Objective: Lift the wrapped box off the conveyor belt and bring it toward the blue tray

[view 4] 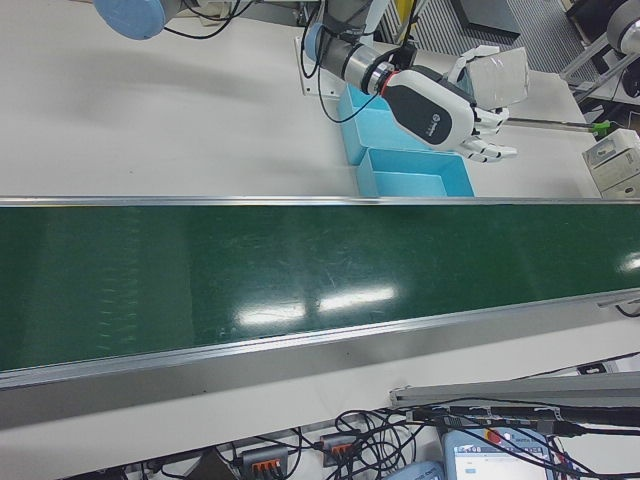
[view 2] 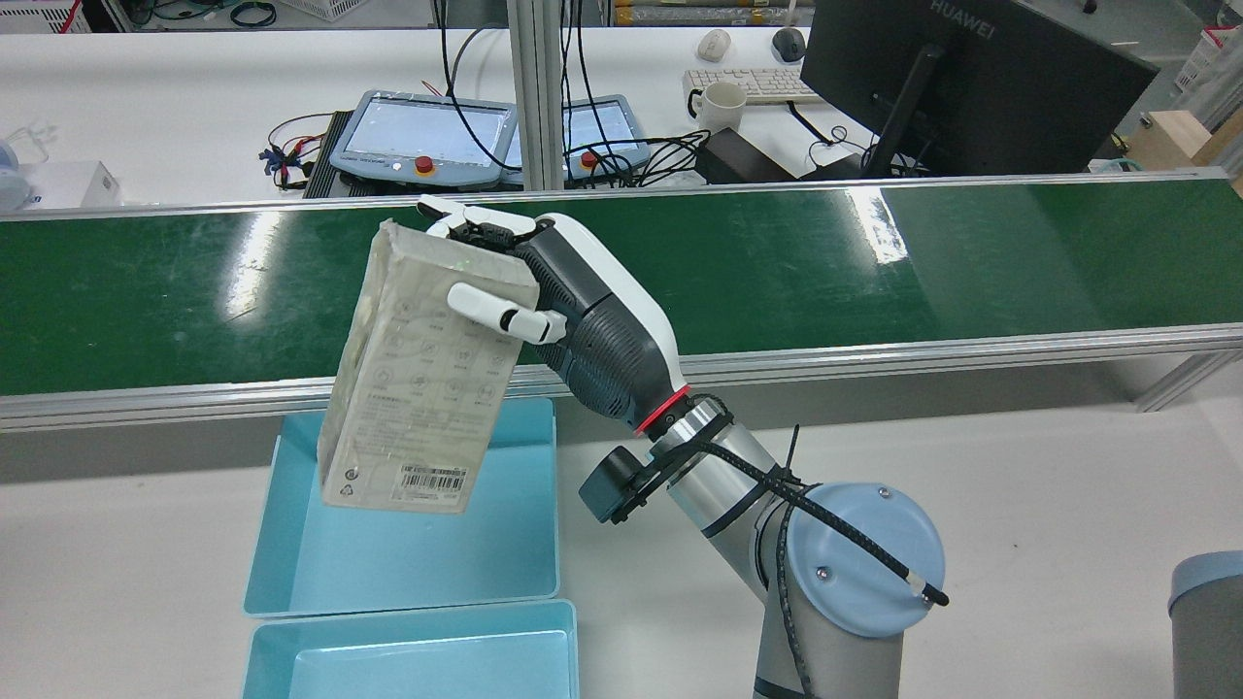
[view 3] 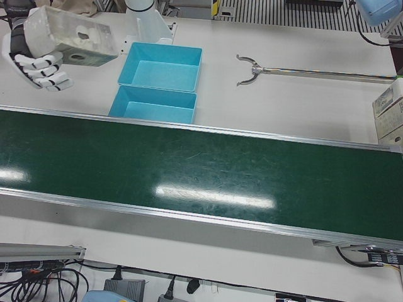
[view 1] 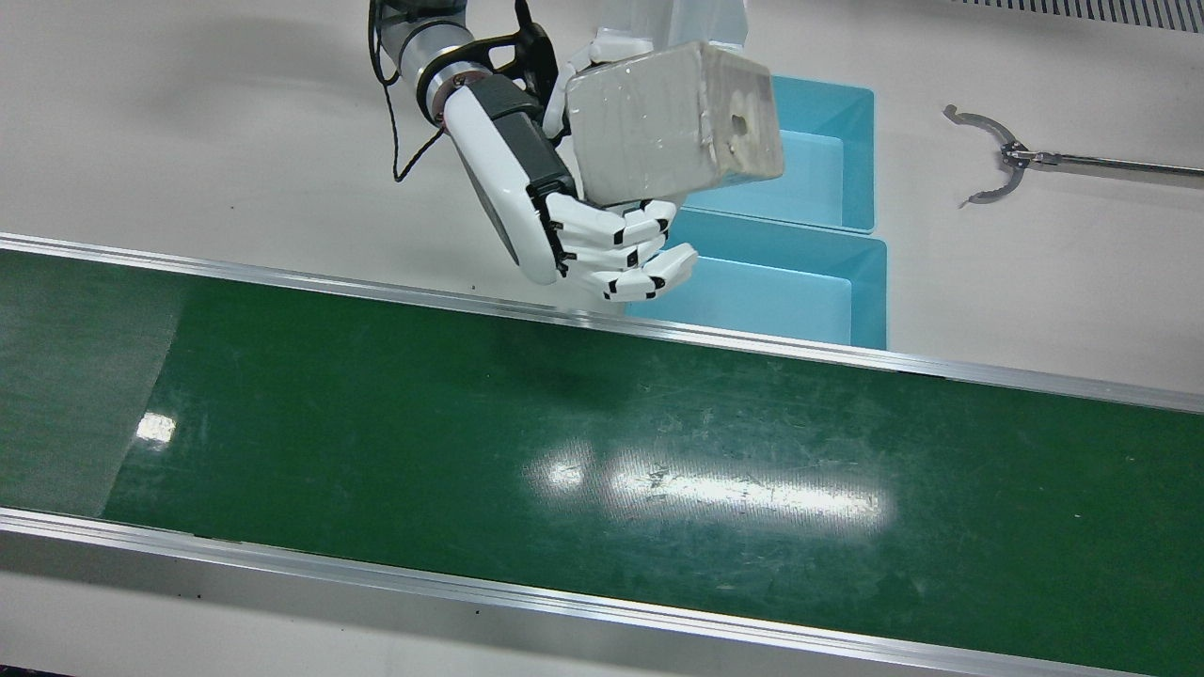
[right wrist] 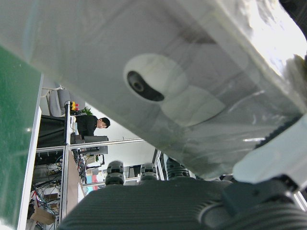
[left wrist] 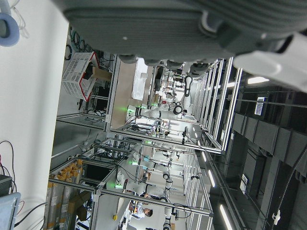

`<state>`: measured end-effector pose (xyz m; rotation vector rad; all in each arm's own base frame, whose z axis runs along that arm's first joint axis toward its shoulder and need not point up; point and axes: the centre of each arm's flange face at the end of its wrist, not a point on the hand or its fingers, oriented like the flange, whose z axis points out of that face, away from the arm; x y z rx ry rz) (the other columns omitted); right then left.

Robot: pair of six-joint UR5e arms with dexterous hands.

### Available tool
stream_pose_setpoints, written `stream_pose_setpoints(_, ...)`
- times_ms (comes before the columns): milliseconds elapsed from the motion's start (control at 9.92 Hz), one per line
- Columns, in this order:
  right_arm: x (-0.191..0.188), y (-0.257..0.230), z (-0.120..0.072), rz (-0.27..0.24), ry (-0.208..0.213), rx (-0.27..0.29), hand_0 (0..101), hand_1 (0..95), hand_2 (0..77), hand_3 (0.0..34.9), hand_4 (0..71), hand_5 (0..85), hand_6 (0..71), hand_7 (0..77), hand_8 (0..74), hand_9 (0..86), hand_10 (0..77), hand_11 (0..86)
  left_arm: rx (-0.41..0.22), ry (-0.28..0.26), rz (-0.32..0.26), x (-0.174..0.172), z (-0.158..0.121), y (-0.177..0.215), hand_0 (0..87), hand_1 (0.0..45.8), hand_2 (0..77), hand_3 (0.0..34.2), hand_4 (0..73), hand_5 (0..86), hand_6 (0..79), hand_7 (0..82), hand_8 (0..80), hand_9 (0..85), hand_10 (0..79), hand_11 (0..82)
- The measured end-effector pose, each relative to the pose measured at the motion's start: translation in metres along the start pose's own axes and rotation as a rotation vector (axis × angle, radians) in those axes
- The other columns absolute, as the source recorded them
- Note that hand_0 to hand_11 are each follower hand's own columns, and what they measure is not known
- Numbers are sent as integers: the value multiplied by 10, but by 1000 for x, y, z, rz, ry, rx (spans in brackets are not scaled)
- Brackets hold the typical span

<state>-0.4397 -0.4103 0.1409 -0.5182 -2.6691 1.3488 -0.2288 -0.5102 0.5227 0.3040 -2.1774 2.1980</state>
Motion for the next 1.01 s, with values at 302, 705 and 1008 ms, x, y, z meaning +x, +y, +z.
stream_pose_setpoints(302,20,11,-9,12,25,-1,467,11,393,158,158,322,349,649,0,16,0,16,0,0,0,0,0,0,0,0,11,0,0,5,0,5,5,0,0,0)
stream_pose_setpoints(705,19,10,-11,4,31,8,460,158,136,293,164,16,87,398,0,16,0,16,0,0,0,0,0,0,0,0,5,0,0,5,0,5,5,0,5,0)
stream_pose_setpoints(1008,16,10,-11,0,28,9,462,109,125,302,175,82,0,164,0,16,0,11,0,0,0,0,0,0,0,0,11,0,0,5,0,5,5,0,0,0)
